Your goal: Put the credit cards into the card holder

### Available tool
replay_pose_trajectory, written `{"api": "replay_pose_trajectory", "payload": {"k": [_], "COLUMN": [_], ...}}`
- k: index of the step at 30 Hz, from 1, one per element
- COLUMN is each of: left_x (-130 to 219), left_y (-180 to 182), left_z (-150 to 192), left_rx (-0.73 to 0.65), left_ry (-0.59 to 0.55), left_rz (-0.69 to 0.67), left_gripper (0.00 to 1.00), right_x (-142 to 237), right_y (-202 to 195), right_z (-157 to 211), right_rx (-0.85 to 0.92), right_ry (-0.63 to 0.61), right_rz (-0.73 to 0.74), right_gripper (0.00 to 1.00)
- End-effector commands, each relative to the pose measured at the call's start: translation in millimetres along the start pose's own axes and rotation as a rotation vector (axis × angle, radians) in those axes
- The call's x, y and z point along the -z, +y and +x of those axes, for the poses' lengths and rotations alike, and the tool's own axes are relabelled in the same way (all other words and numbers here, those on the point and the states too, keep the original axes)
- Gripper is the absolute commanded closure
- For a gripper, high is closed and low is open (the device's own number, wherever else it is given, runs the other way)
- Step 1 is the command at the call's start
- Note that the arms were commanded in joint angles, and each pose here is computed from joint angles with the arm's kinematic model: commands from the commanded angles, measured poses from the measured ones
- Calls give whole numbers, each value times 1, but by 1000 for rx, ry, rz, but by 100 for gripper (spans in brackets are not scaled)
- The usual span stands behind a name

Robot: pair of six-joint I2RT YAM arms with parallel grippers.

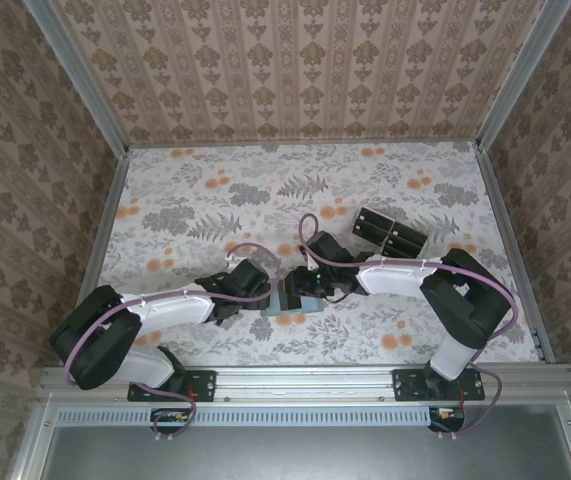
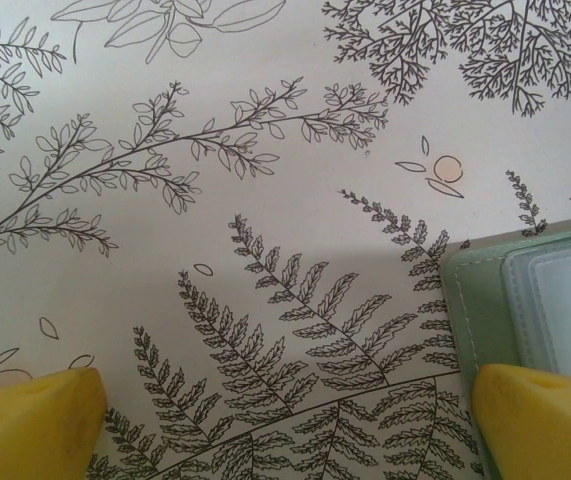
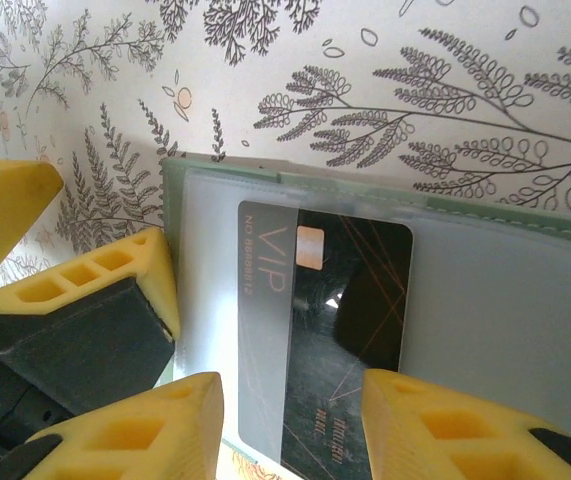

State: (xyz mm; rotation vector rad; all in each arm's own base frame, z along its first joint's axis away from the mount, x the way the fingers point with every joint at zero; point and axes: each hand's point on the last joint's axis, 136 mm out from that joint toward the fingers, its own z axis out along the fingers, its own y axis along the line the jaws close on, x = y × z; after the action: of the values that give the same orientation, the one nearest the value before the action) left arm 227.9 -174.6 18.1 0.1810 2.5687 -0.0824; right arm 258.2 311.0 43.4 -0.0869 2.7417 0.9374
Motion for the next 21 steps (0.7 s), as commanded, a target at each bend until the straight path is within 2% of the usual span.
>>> {"api": "replay_pose_trajectory", "payload": {"k": [1,21], "left_x": [-2,-1], "left_y": [9,9], "left_z": [13,13], "left_rx": [-16,-19], "left_ry": [35,33], "left_rz": [-37,-35], "left_gripper": [0,0], "right_x": [1,-14], "right_y": [-9,-9], "right_z": [-5,1], "right_rx": [-9,-44], "right_ry": [-14,21], "right_rz": [32,-11], "right_gripper": [60,68]}}
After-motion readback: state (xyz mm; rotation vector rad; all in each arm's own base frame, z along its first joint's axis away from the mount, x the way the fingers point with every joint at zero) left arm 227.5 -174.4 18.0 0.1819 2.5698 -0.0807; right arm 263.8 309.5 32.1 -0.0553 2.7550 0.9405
